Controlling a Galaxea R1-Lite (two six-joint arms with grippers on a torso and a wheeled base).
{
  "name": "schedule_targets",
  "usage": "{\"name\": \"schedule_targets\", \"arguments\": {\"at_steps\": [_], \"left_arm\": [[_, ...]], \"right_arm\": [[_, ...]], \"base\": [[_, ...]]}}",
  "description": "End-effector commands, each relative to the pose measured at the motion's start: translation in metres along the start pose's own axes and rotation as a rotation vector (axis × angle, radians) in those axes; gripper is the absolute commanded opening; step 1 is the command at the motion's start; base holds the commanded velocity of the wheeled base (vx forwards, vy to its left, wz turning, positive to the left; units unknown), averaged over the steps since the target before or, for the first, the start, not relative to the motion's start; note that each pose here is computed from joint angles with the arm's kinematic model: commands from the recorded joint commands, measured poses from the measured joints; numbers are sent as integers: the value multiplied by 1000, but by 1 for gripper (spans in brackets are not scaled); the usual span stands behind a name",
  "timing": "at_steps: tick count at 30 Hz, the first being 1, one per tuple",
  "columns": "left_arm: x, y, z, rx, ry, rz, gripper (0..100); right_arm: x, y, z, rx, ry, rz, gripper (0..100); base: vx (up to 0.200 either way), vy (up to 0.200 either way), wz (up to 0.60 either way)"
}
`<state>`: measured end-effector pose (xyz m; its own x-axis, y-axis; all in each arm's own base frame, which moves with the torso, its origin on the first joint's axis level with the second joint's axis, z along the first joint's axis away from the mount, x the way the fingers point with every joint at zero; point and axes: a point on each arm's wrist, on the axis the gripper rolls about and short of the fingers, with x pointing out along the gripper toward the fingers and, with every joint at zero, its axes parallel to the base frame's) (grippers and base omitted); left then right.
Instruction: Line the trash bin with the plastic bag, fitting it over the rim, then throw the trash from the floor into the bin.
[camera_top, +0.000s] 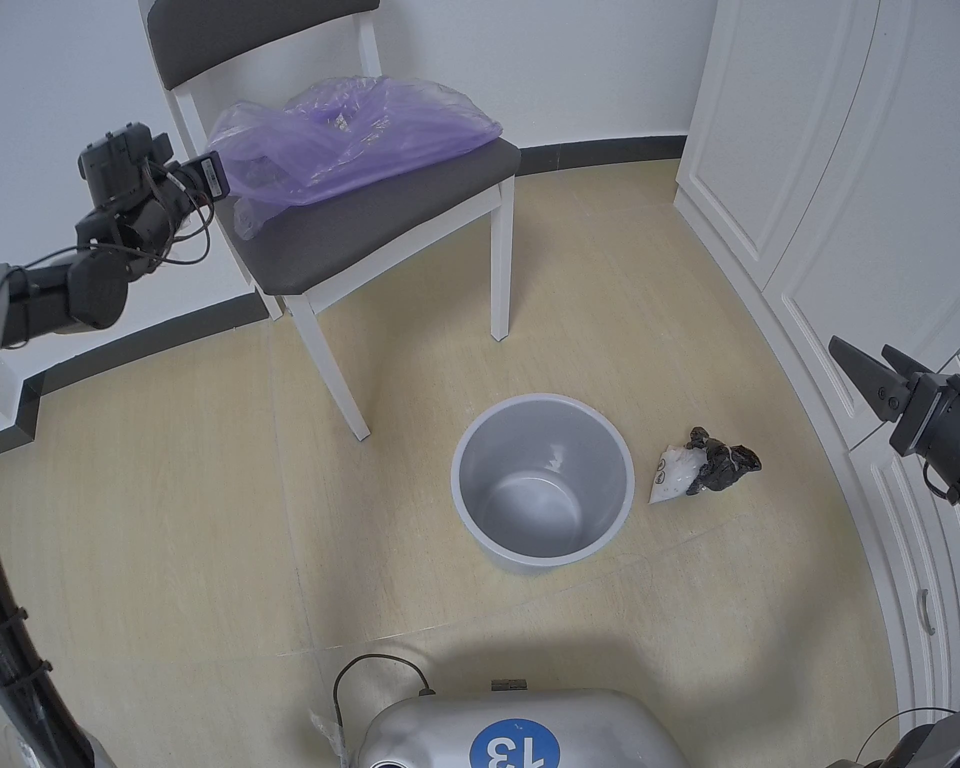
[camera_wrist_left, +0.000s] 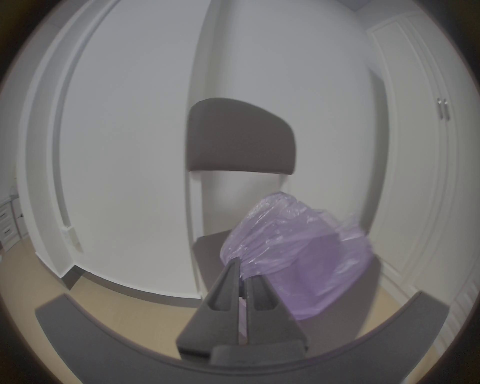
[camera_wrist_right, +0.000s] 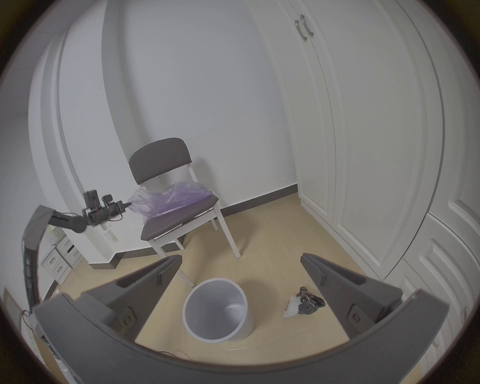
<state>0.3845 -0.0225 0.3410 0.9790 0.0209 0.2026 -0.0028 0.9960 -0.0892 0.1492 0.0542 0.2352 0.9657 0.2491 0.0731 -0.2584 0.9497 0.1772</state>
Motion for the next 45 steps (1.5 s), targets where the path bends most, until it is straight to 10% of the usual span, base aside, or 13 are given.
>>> {"name": "schedule_targets", "arguments": {"at_steps": [1, 16, 30, 45], "left_arm": [[-111, -39, 84, -11, 23, -264, 0], [-233, -81, 131, 328, 99, -671, 0], [-268, -99, 142, 387, 112, -947, 0], [-282, -108, 143, 390, 102, -1064, 0]], "right_arm": [[-3, 11, -7, 0, 35, 64, 100], [-4, 16, -26, -14, 114, 109, 100], [-3, 14, -36, -70, 149, 116, 100], [6, 15, -40, -49, 176, 100, 100]], "base": [[0, 0, 0], [0, 0, 0], [0, 0, 0], [0, 0, 0]]}}
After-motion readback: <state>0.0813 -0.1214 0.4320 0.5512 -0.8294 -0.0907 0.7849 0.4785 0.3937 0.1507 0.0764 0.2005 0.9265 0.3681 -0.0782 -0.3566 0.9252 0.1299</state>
